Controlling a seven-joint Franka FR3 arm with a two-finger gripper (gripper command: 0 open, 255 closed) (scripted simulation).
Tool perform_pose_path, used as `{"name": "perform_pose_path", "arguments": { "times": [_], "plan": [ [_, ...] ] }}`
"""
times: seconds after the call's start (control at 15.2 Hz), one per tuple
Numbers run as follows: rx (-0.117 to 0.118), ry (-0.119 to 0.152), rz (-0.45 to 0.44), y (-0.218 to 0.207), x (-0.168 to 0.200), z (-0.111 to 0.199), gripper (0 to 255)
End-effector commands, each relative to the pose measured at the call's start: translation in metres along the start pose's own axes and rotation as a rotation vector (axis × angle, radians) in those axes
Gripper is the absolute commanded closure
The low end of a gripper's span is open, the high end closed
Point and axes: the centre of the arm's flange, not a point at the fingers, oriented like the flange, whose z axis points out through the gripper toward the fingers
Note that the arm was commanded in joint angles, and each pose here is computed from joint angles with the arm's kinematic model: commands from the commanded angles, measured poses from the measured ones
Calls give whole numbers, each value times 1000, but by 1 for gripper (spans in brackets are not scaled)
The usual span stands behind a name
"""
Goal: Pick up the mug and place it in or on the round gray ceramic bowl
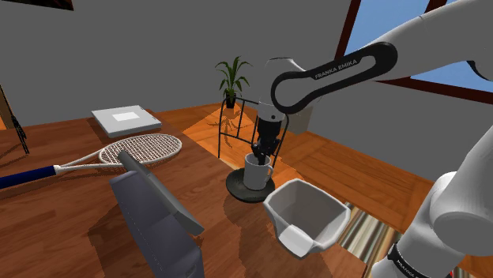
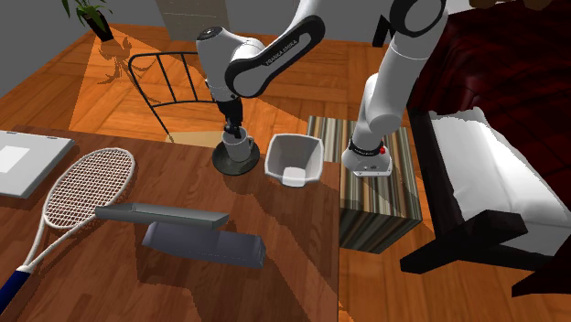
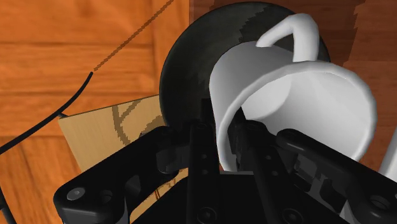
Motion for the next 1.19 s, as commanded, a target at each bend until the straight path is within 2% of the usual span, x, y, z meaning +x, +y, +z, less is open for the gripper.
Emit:
{"name": "perform_pose_path", "arguments": {
  "times": [0.0, 0.07, 0.13, 0.46, 0.73, 1.12],
  "plan": [
    [0, 0, 0, 0, 0, 0, 255],
    [0, 0, 0, 0, 0, 0, 255],
    [0, 0, 0, 0, 0, 0, 0],
    [0, 0, 0, 0, 0, 0, 0],
    [0, 0, 0, 0, 0, -50, 0],
    [0, 0, 0, 0, 0, -50, 0]
  ]
}}
